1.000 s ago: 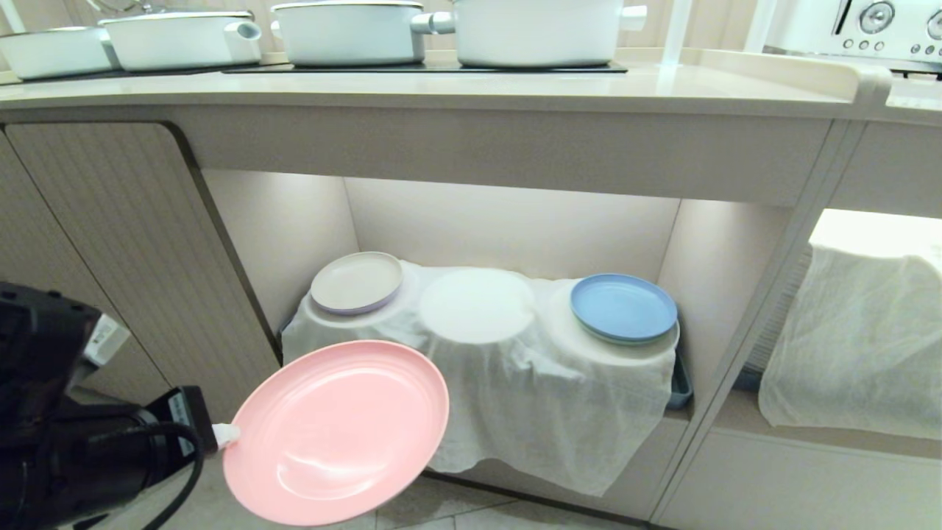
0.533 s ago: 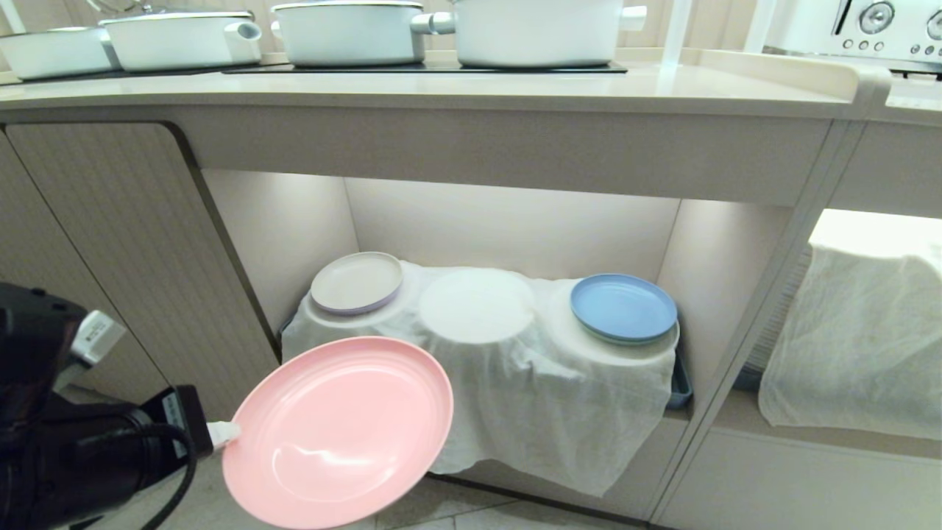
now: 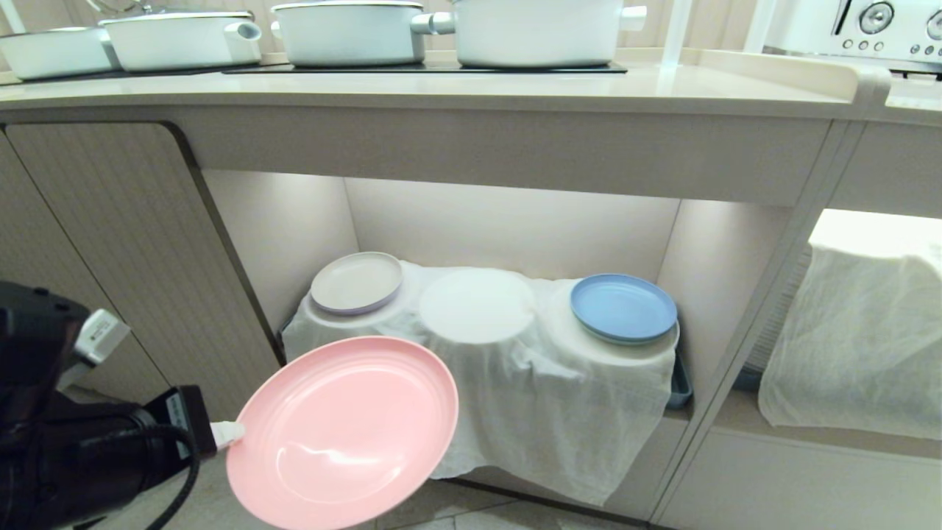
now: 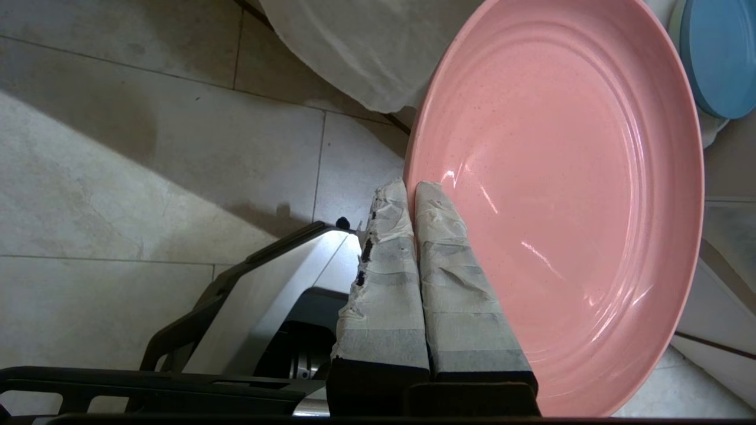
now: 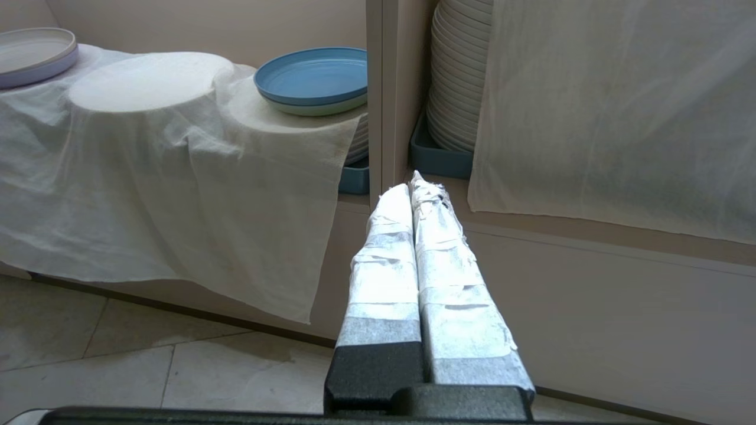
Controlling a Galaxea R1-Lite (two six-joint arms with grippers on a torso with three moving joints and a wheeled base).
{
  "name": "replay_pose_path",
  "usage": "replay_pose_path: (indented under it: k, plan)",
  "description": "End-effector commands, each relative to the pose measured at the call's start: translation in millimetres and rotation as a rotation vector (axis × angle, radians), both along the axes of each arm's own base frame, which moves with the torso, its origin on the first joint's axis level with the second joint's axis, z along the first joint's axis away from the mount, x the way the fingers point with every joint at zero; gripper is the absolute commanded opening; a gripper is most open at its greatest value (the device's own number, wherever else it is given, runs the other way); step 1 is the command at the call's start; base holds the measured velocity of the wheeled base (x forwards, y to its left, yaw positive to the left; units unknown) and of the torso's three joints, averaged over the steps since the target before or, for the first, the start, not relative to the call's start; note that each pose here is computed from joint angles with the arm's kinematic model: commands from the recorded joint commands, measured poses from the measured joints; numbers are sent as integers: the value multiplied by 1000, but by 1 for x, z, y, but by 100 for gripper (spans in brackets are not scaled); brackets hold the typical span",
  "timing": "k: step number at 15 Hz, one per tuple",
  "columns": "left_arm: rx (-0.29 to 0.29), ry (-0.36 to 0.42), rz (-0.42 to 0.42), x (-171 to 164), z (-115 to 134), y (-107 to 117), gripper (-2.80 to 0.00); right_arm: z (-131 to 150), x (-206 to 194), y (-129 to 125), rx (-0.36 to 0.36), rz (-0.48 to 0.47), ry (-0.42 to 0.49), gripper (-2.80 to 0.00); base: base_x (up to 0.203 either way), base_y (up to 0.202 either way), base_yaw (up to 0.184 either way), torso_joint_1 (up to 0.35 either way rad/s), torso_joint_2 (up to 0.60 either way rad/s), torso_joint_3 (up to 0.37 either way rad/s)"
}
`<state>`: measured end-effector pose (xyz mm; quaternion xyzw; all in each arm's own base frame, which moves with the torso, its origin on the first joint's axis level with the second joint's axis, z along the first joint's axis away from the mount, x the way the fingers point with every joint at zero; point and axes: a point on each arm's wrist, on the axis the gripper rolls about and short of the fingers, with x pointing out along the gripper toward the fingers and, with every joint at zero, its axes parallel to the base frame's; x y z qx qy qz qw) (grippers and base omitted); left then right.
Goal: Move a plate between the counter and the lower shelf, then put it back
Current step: Put the plate
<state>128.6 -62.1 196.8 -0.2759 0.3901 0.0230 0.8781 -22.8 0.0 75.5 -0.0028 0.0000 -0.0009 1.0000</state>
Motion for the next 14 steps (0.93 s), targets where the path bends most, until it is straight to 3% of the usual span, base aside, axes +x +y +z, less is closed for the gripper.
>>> replay_pose_path:
  k: [1, 4, 8, 14]
  plan:
    - [1, 9, 4, 1, -1, -1, -280, 0, 0, 0, -1, 0, 0, -280, 0, 0, 0, 0, 0, 0]
    - [1, 7, 3, 1, -1, -1, -280, 0, 0, 0, -1, 0, 0, -280, 0, 0, 0, 1, -17, -9]
    - [1, 7, 4, 1, -1, -1, -280, 0, 0, 0, -1, 0, 0, -280, 0, 0, 0, 53, -218, -243]
    - [-3, 0, 4, 2, 1, -1, -280, 0, 0, 0, -1, 0, 0, -280, 0, 0, 0, 179, -507, -284]
